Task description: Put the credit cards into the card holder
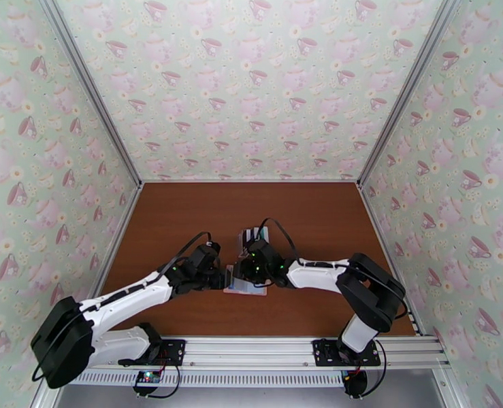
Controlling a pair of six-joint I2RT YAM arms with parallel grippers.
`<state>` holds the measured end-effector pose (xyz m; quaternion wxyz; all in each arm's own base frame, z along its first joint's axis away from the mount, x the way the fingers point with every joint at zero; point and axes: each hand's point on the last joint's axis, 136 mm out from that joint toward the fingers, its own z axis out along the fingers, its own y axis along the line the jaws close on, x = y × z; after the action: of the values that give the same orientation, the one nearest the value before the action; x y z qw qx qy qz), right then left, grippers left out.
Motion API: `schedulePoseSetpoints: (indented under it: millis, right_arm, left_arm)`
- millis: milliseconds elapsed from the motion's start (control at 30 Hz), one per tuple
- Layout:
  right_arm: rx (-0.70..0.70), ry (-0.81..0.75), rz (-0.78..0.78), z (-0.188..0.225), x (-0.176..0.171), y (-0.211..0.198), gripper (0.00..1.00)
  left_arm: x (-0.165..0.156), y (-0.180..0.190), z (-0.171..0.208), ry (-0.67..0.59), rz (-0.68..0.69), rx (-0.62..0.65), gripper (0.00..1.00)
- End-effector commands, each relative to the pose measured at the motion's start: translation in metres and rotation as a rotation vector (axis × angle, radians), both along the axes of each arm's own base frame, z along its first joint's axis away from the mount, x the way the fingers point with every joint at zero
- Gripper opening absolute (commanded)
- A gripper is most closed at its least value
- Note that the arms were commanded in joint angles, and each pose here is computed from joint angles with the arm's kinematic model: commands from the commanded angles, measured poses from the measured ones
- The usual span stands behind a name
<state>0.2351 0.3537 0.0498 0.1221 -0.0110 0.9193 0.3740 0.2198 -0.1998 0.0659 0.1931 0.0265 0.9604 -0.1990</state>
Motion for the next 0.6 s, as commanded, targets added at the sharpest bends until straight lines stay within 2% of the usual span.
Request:
schedulePoseSetpoints:
  millis: [0,267,567]
  right_arm:
    - [0.034,0.015,0.006,-0.001,0.001,0.01,0.41]
    - [0.007,0.064,0.004,-0.026,-0.004,0.008,0.41]
    - [0.062,0.038,0.041,-0.007,-0.003,0.018,0.49]
  left_arm:
    - [0.002,0.006,-0.008,-0.004,-0.005,0.016,0.57]
    - [0.01,0.01,-0.019,0.01,0.01,0.031,0.56]
    - [0.015,0.011,-0.027,0.034,0.009,0.034,0.57]
